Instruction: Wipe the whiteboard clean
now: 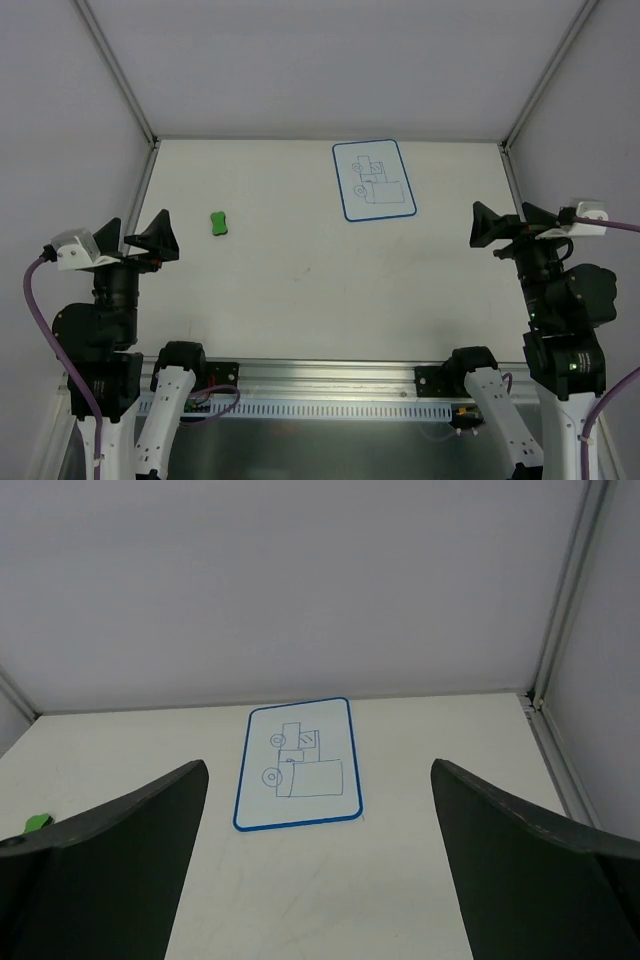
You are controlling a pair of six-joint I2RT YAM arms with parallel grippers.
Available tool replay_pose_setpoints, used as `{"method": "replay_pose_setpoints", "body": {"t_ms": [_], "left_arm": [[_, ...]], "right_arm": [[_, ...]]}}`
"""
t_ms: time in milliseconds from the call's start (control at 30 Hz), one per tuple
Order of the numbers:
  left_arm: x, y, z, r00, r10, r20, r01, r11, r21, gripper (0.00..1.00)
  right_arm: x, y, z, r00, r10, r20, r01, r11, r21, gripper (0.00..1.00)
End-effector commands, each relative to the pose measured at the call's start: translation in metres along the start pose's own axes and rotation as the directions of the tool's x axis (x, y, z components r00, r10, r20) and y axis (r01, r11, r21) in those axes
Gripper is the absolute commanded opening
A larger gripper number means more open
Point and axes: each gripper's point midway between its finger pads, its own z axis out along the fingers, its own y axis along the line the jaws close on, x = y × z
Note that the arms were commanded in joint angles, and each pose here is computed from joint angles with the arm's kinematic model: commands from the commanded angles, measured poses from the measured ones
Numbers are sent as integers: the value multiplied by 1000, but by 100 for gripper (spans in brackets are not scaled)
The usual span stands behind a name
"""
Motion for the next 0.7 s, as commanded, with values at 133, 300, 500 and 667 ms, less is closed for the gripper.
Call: {"method": "replay_pose_setpoints", "body": {"t_ms": [133, 300, 500, 667], "left_arm": [[26, -5, 15, 997, -35, -66, 36, 999, 22, 99], [66, -5, 29, 981, -66, -181, 70, 997, 15, 99], [110, 0, 41, 950, -80, -301, 78, 997, -18, 99], [129, 8, 43, 939, -66, -339, 53, 997, -47, 99]], "right_arm": [[22, 50, 35, 987, 78, -144, -112, 963, -244, 99], [55, 77, 62, 951, 135, -279, -231, 908, -350, 99], [133, 79, 123, 803, 251, -540, -416, 886, -207, 99], [197, 88, 171, 788, 129, -602, -305, 931, -200, 99]]}}
